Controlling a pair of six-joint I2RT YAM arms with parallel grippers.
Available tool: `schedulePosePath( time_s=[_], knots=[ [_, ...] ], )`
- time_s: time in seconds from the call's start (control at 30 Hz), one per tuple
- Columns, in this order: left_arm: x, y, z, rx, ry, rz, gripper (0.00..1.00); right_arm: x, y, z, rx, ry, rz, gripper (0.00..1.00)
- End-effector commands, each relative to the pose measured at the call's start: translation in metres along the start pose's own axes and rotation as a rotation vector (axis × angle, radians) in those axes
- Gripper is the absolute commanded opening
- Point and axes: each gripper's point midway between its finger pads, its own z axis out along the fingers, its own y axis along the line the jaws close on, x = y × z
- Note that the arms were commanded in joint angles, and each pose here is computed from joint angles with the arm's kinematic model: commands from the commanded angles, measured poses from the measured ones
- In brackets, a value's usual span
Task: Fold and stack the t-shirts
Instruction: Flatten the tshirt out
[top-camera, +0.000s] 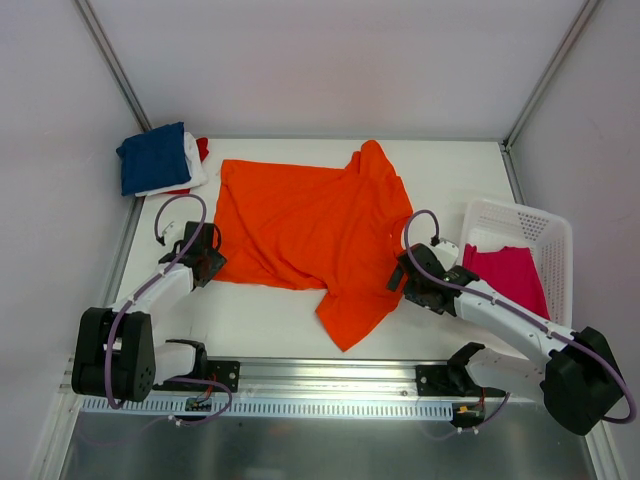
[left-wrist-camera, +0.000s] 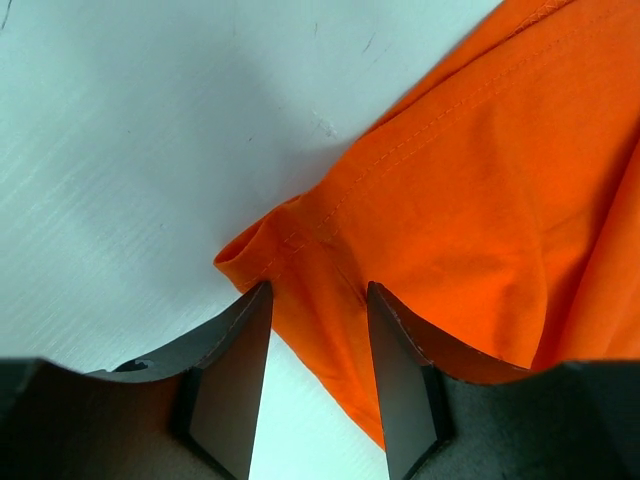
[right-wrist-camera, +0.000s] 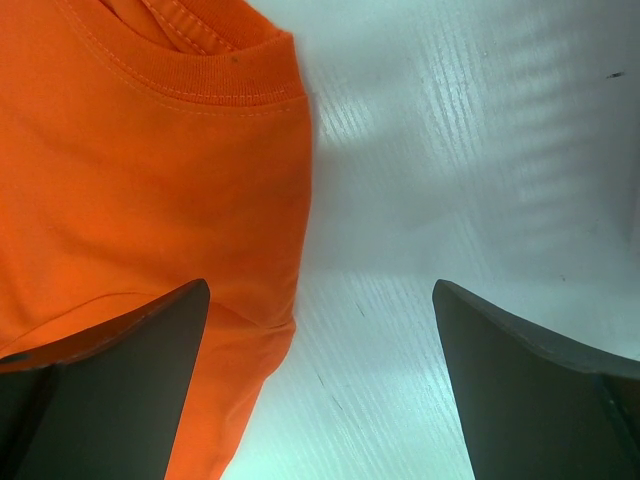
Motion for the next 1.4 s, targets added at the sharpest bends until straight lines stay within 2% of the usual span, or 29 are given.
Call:
schedulePosePath(
  time_s=[0.0,0.17,0.27,0.3,0.37,0.4,0.47,0.5,0.57,0.83,1.07,1.37],
  knots=[
    [-0.014,-0.006,0.0,-0.005,-0.052,0.015,0.43,-0.002,-0.005,-0.001,0.02,-0.02,-0.018,0.99],
    [-0.013,-0.003,0.0,-0.012,-0.055,0.029,0.4,0.0,-0.006,0.001,0.027,-0.014,-0.022,0.99],
    [-0.012,0.0,-0.001,-0.014,-0.058,0.026,0.33,0.0,-0.004,0.003,0.019,-0.017,-0.019,0.99],
    [-0.011,0.001,0.0,-0.016,-0.058,0.026,0.31,0.002,-0.003,0.004,0.013,-0.012,-0.018,0.93],
    [-0.01,0.003,0.0,-0.022,-0.054,0.031,0.26,0.004,-0.001,0.006,0.001,-0.008,-0.021,0.87],
    [-0.008,0.004,0.001,-0.025,-0.05,0.029,0.23,0.005,0.0,0.007,-0.005,-0.001,-0.022,0.77],
    [-0.005,0.007,0.003,-0.034,-0.039,0.038,0.12,0.007,0.001,0.007,-0.01,0.005,-0.025,0.63],
    [-0.004,0.007,0.004,-0.034,-0.036,0.038,0.08,0.008,0.001,0.008,-0.01,0.007,-0.025,0.5],
    [-0.003,0.007,0.004,-0.035,-0.033,0.038,0.01,0.008,0.0,0.008,-0.006,0.008,-0.027,0.41],
    [-0.002,0.008,-0.001,-0.023,-0.019,0.052,0.0,0.007,-0.004,0.006,-0.002,-0.003,-0.021,0.39],
    [0.011,0.029,-0.015,-0.05,0.017,0.044,0.0,0.005,-0.003,0.003,-0.019,-0.011,-0.016,0.39],
    [0.015,0.04,-0.049,0.009,0.014,-0.058,0.0,0.004,0.004,0.002,-0.056,-0.013,-0.033,0.39]
  ],
)
